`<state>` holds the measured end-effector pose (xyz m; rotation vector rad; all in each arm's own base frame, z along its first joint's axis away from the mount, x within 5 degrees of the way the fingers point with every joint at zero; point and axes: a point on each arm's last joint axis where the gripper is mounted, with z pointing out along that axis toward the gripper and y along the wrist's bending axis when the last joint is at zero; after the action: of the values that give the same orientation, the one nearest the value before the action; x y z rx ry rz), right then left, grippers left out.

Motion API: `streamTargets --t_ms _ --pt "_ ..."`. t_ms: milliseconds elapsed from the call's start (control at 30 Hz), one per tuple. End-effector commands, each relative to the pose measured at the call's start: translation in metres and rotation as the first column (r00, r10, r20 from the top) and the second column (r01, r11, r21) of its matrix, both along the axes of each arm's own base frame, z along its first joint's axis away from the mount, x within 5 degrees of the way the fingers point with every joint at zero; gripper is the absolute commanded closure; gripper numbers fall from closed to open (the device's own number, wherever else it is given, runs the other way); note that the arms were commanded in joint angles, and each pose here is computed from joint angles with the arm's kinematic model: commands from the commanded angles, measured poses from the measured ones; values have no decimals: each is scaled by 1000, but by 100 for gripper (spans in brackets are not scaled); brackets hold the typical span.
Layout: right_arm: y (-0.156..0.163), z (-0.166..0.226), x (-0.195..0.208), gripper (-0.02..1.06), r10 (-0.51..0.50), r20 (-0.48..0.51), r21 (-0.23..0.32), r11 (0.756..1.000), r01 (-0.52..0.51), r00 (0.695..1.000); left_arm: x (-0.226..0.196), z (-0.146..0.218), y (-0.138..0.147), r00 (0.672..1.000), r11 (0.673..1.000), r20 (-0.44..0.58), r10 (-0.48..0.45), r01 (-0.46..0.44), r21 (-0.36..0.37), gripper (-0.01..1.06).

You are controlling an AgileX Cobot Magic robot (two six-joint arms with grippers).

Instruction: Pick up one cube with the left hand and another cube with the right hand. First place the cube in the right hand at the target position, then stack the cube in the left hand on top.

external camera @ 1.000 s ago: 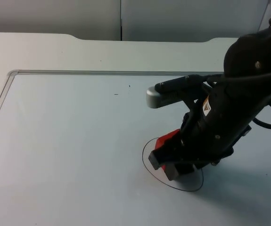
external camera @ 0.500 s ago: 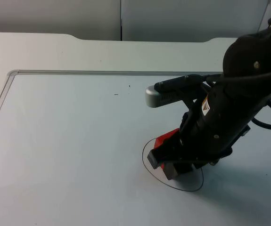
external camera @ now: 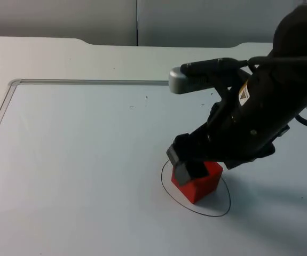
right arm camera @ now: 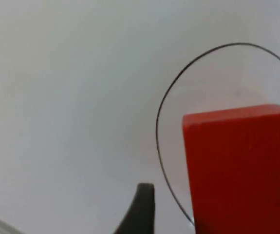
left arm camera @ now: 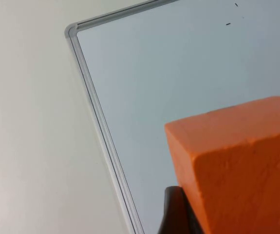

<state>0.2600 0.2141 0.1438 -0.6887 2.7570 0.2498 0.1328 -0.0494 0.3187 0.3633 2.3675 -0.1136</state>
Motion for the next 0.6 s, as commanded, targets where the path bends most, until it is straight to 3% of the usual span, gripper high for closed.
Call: streamTargets --t_ms 0,167,200,300,333,367,433,467,500,567 --pt "-1 17 -3 25 -1 29 27 1000 0 1000 -1 2 -1 1000 1000 20 -7 7 -15 84" --pt "-6 59 -6 27 21 165 87 996 -36 986 -1 2 -1 1000 1000 24 -16 16 -8 84" --pt "-9 78 -9 27 19 225 121 991 -47 974 0 2 -2 999 1000 29 -29 30 -4 84" --pt "-24 139 -25 27 -9 411 230 969 -94 912 1 5 -8 993 994 72 -99 101 -30 84" --pt "-32 165 -36 27 -35 478 279 953 -114 878 1 7 -11 988 990 91 -127 131 -50 84" --pt "-32 165 -36 27 -35 478 279 953 -114 878 1 7 -11 988 990 91 -127 131 -50 84" --pt "-49 201 -54 27 -69 578 328 932 -154 813 7 7 -22 976 974 102 -190 201 -103 84" --pt "-63 224 -71 27 -96 639 357 916 -184 763 10 6 -27 972 968 90 -215 225 -115 84" --pt "-63 224 -71 27 -96 639 357 916 -184 763 10 6 -27 972 968 90 -215 225 -115 84" --pt "-78 242 -88 27 -107 688 357 911 -206 717 23 4 -38 963 953 47 -267 271 -133 84"
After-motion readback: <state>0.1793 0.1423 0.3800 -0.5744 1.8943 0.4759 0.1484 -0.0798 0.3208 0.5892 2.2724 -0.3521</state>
